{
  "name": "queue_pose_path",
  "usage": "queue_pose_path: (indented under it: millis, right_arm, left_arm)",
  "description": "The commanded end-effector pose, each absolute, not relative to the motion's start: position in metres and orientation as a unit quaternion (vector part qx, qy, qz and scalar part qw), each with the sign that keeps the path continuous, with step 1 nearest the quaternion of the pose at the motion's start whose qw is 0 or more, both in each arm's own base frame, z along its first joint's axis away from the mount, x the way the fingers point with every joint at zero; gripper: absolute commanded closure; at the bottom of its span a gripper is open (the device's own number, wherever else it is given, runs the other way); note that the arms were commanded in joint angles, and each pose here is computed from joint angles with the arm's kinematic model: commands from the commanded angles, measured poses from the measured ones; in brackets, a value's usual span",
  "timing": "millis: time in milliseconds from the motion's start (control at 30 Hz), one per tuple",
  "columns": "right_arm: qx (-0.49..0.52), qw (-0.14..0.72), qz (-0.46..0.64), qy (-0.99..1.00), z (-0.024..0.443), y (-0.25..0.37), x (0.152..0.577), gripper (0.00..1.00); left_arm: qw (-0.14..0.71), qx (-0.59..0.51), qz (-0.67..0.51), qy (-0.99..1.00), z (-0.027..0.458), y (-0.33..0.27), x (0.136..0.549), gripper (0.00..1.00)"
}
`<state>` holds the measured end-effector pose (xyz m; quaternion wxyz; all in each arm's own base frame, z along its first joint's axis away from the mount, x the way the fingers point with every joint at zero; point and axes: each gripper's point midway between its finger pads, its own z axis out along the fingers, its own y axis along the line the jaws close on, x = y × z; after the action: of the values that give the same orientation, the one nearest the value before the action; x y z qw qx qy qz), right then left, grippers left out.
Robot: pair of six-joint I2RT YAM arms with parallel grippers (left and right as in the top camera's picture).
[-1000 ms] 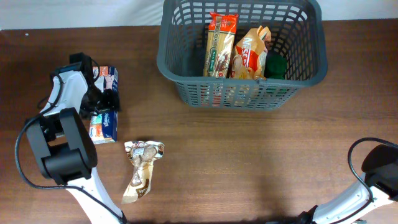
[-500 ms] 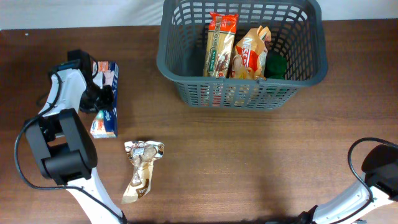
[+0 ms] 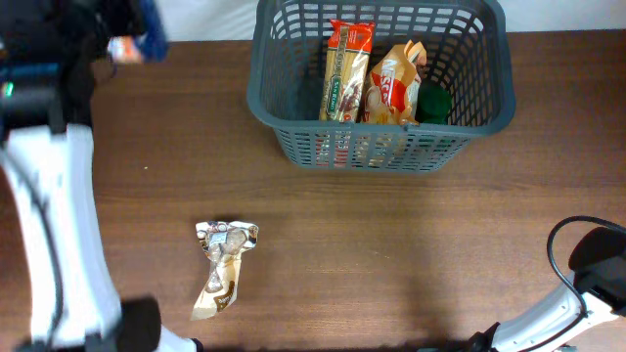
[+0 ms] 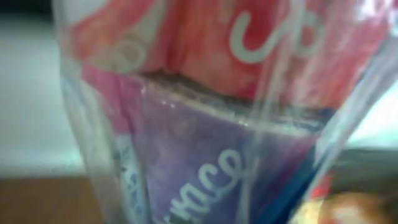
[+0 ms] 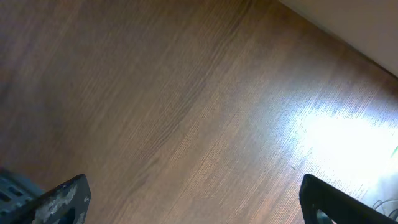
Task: Pack container
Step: 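Lift the tissue pack and carry it over the basket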
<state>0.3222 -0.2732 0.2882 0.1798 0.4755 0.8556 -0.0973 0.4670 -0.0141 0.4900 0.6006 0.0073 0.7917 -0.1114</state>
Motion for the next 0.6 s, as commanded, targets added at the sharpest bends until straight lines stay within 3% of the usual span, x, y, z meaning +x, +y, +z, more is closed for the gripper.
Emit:
queue_pose_path:
  millis: [0, 133, 267, 567]
  right_arm:
    - [0.48, 0.178, -0.097, 0.853, 0.287, -0.275, 0.322, 0.01]
    - [0.48, 0.178, -0.097, 0.853, 0.287, -0.275, 0.322, 0.01]
    - [0.48, 0.178, -0.097, 0.853, 0.287, -0.275, 0.322, 0.01]
    - [0.48, 0.178, -0.097, 0.853, 0.287, -0.275, 0.322, 0.01]
  left_arm:
    - [0.628, 0.064, -0.18, 0.755, 0.532, -0.08, 0.441, 0.98]
    - [0.635, 0.073, -0.169, 0.75, 0.536, -0.13, 0.433, 0.98]
    - [0.605, 0.141, -0.154, 0.768, 0.497, -0.196, 0.446, 0.98]
    - [0.523, 0.148, -0.144, 0.827, 0.395, -0.23, 0.506, 0.98]
